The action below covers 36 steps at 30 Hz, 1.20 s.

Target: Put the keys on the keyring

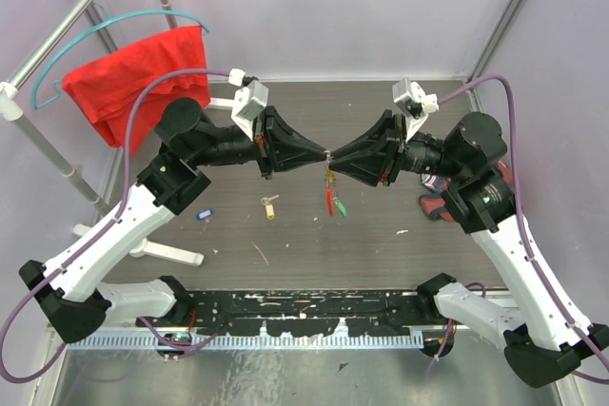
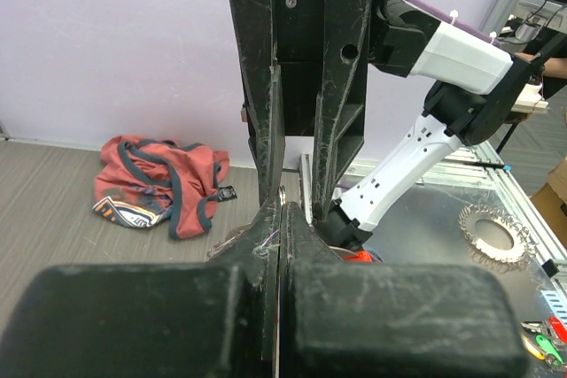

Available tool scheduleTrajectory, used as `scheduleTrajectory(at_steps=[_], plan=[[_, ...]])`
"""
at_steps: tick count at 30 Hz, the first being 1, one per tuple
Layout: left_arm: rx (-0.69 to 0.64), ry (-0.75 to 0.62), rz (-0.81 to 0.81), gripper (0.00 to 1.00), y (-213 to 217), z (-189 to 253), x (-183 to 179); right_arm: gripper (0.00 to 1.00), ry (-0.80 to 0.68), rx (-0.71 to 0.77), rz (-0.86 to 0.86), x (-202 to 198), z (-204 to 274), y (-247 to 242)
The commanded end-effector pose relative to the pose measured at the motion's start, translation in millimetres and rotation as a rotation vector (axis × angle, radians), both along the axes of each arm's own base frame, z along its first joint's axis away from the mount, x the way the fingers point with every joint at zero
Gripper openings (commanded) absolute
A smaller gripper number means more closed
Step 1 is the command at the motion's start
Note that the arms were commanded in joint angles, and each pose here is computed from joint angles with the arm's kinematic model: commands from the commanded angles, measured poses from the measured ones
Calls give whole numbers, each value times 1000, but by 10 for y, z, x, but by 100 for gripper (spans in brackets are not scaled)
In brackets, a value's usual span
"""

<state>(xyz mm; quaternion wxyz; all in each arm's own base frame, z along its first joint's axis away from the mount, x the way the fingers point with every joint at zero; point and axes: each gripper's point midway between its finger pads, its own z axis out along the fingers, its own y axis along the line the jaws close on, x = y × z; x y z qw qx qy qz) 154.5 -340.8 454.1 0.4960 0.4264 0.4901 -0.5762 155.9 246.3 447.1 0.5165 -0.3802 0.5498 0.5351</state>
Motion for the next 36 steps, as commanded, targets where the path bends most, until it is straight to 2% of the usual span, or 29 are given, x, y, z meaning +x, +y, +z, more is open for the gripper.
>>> scheduleTrajectory(at_steps=[1, 17, 24, 28, 31, 33, 36], plan=[[-65, -62, -17, 0, 43, 295, -86, 32, -70, 28, 39, -78, 150, 7], [-60, -54, -35, 0, 8, 274, -107, 24, -70, 41, 51, -70, 181, 29], [-65, -56, -27, 0, 10, 290, -104, 14, -67, 39, 58, -86, 162, 34], [-66, -55, -22, 0, 16, 293, -100, 1, -69, 36, 60, -95, 157, 31], [-63, -51, -20, 1, 17, 286, -98, 1, -78, 37, 59, -114, 172, 21], [-56, -46, -22, 11, 19, 277, -104, 1, -92, 23, 47, -112, 174, 5], [-28, -50, -30, 35, 33, 227, -128, 1, -109, -34, 25, -86, 120, -23]])
